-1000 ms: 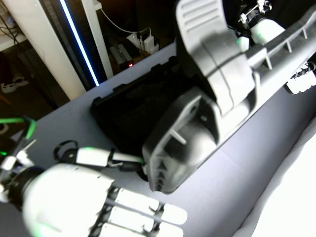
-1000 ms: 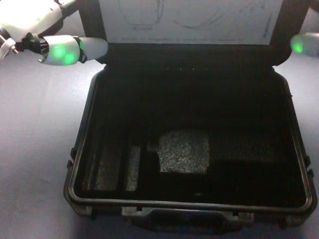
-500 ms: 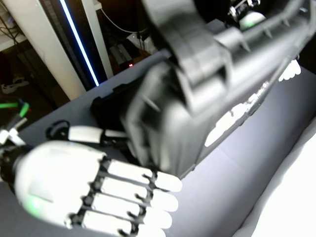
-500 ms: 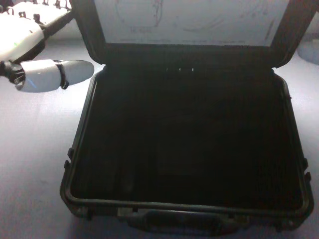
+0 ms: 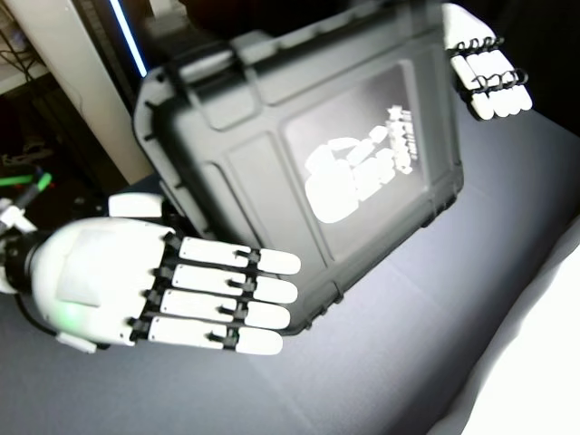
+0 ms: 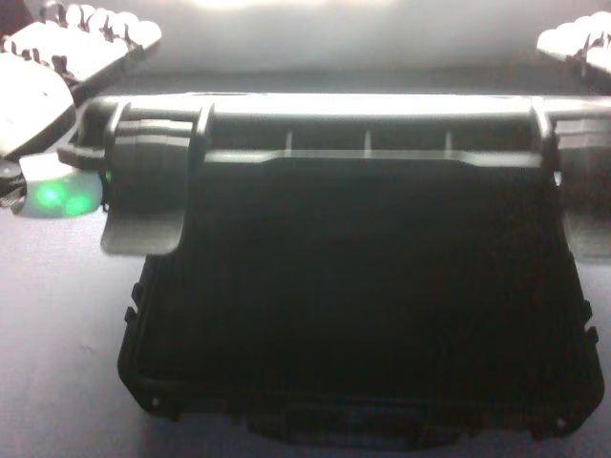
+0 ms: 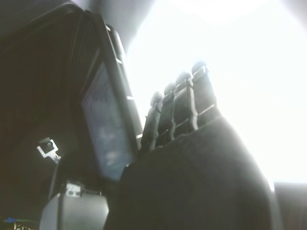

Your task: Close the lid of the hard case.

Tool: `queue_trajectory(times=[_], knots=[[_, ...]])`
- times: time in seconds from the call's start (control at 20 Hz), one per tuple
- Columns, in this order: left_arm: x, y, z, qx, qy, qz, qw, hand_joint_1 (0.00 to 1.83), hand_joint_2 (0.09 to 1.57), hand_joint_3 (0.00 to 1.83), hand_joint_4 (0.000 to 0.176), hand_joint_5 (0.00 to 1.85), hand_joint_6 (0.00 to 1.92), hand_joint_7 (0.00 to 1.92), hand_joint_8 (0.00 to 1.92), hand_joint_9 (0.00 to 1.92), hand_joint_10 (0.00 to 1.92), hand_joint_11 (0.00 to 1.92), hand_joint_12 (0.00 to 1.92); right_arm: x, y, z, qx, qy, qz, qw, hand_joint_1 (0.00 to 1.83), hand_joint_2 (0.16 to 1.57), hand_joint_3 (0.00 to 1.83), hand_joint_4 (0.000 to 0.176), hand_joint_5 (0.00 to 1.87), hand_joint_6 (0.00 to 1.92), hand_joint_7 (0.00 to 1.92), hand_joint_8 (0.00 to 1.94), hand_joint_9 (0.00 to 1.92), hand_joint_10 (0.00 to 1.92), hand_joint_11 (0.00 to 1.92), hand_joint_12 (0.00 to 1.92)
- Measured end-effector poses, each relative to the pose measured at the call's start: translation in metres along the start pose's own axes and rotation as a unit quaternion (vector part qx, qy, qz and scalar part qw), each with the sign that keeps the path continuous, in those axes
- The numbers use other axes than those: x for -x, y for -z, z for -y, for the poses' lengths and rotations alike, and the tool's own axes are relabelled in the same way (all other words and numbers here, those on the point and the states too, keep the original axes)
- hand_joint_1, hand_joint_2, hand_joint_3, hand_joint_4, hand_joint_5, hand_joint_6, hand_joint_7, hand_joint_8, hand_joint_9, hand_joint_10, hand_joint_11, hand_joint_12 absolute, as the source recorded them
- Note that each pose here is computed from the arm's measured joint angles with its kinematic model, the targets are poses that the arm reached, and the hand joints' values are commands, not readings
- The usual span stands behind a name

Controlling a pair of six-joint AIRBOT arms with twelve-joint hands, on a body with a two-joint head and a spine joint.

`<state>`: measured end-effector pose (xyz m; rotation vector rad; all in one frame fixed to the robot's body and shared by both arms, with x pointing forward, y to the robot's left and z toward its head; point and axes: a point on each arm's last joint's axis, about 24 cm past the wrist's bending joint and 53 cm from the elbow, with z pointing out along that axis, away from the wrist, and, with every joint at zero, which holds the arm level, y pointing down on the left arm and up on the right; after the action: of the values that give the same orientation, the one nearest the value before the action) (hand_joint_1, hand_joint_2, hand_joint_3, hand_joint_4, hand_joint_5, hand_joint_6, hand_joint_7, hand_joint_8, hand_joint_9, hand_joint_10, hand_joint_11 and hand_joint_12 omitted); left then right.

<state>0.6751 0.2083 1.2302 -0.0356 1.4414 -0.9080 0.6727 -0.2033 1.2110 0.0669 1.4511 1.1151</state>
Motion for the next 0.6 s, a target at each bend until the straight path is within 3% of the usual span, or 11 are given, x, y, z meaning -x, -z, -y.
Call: queue_trajectory(times=[0.1,0.25,0.45,0.5,0.6], knots=[[0.002,0.002,0.000,-0.002,0.005,0.005,1.0000,0.00,1.16,0.00,0.000,0.00,0.00,0.00,0.00,0.00,0.00,0.01,0.00,0.003,0.001,0.000,0.000,-0.005,0.007,1.0000,0.00,1.25,0.00,0.025,0.04,0.01,0.02,0.01,0.00,0.00,0.05,0.02],[0.002,0.005,0.000,-0.002,0.007,0.006,1.0000,0.00,1.17,0.01,0.000,0.00,0.00,0.00,0.00,0.00,0.00,0.00,0.00,-0.002,0.005,0.001,-0.002,-0.009,0.003,1.0000,0.00,1.27,0.00,0.000,0.04,0.01,0.03,0.01,0.03,0.01,0.09,0.04],[-0.005,0.017,0.000,0.002,0.009,-0.005,0.9999,0.00,1.16,0.00,0.000,0.00,0.00,0.00,0.00,0.02,0.01,0.01,0.00,-0.009,0.013,0.004,-0.008,-0.009,-0.010,0.9999,0.00,1.32,0.02,0.000,0.03,0.00,0.00,0.00,0.01,0.00,0.08,0.04],[-0.005,0.021,-0.002,0.004,0.007,-0.007,0.9999,0.00,1.18,0.01,0.000,0.00,0.00,0.00,0.00,0.00,0.00,0.00,0.00,-0.010,0.015,0.005,-0.010,-0.009,-0.012,0.9998,0.00,1.32,0.02,0.012,0.01,0.00,0.00,0.00,0.00,0.00,0.08,0.04],[-0.007,0.030,-0.006,0.012,0.006,-0.011,0.9998,0.00,1.21,0.02,0.000,0.00,0.00,0.00,0.00,0.00,0.00,0.00,0.00,-0.012,0.019,0.006,-0.014,-0.010,-0.017,0.9997,0.00,1.29,0.00,0.011,0.03,0.01,0.01,0.00,0.01,0.01,0.10,0.05]])
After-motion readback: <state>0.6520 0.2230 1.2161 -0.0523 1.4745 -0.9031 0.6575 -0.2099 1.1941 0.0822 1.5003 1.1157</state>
